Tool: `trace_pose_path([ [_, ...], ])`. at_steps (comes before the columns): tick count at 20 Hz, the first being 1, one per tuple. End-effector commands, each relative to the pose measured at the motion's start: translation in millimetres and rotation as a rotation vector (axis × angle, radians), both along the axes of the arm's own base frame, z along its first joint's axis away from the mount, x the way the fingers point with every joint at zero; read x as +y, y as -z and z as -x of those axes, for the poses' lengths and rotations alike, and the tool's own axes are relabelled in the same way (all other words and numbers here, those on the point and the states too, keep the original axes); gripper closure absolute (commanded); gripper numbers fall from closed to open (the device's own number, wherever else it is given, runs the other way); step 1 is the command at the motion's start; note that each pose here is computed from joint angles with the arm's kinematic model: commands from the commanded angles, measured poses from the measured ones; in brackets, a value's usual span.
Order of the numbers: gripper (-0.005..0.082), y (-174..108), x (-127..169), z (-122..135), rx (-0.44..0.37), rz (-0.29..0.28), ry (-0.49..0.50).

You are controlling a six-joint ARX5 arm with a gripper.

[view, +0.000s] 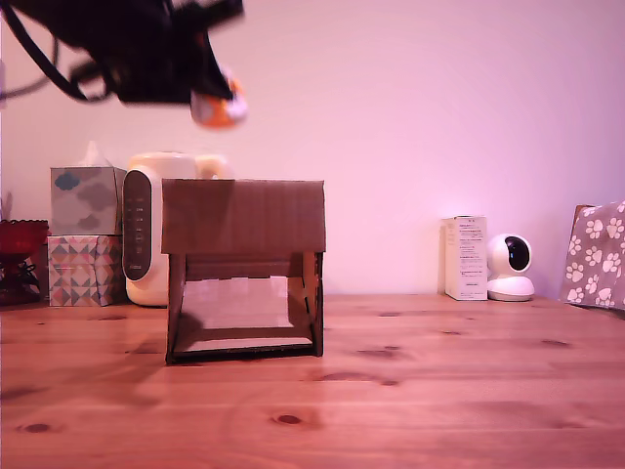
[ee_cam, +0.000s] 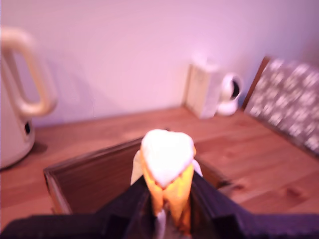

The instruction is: Drop the footbag into the cardboard dice tower

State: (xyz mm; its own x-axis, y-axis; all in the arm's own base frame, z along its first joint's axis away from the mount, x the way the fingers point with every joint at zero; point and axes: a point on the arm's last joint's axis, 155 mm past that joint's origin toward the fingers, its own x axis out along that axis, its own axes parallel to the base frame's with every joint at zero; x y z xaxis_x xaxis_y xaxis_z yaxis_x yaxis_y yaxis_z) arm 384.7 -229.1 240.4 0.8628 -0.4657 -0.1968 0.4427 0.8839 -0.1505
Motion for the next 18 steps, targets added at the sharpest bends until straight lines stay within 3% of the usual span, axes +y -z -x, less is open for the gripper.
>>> trace_pose_path([
  [1, 0.0641, -9.8, -5.0, -11.5, -0.008, -0.018, 0.014],
  [4, 0.0641, 5.6, -12.8, -30.6, 0.079, -0.081, 0.038],
  [10, 0.0641, 30.6, -17.4, -63.0, 0.203, -0.121, 0.055],
  [15, 0.0611, 31.2, -11.8, -67.3, 0.219, -0.130, 0.049],
  [16, 0.0514, 29.2, -12.1, -67.6, 0.213, -0.142, 0.055],
  [18, 0.0166, 23.7, -13.4, -68.3, 0.205, -0.142, 0.061],
])
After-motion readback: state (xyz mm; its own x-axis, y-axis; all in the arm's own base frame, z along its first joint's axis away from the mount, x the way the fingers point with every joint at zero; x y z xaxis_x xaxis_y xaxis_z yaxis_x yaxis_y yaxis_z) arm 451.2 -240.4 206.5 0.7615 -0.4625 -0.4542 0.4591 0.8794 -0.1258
